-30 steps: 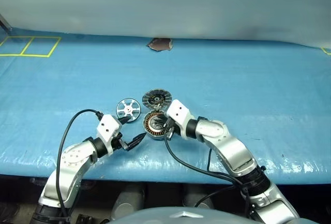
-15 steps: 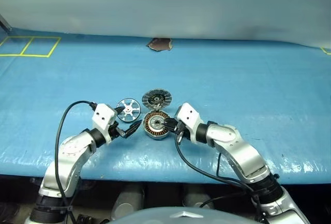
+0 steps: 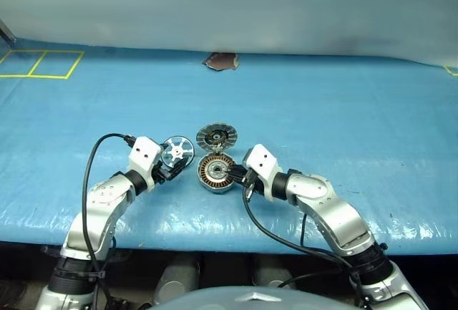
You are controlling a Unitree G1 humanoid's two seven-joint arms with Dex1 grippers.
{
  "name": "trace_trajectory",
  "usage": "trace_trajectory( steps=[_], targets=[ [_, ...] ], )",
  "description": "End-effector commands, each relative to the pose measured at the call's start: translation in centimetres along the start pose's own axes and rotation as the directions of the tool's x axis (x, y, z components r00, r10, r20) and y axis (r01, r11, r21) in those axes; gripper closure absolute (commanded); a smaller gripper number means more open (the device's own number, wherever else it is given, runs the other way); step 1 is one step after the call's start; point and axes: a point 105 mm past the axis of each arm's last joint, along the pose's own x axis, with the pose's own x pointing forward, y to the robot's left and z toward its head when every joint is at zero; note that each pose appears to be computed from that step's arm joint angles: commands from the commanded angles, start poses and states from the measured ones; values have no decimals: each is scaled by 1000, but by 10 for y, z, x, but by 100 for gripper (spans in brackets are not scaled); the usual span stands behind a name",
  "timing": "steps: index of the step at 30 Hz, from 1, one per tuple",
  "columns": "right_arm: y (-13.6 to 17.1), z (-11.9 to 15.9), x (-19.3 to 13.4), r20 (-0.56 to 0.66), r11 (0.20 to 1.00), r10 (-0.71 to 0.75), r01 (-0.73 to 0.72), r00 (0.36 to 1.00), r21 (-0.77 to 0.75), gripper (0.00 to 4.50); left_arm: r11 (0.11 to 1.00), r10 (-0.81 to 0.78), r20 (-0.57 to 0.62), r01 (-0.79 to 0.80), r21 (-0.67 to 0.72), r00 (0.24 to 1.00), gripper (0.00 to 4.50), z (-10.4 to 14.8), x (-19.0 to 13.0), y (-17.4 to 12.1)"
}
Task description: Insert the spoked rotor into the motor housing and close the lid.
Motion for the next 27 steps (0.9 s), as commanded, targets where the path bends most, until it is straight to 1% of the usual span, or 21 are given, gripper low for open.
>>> trace_trajectory(
  steps=[1, 12, 17, 19, 27],
  targets=[
    [1, 15, -2, 59, 999, -4, 6, 998, -34, 390, 1000, 0, -6, 0, 17, 1000, 89, 2, 4, -2],
    [1, 14, -1, 55, 999, -6, 8, 998, -36, 390, 999, 33, -52, -33, 5, 998, 89, -7, 15, -1],
    [0, 13, -1, 53, 999, -12, 14, 999, -37, 390, 998, 34, -72, -38, -54, 997, 89, -11, 16, -2],
    [0, 13, -1, 52, 999, -13, 15, 999, -37, 390, 997, 26, -72, -32, -72, 997, 126, -11, 15, -3],
    [1, 12, -1, 46, 999, -14, 16, 999, -42, 390, 987, 10, -22, -13, -163, 1000, 126, -4, 10, -2]
  ],
)
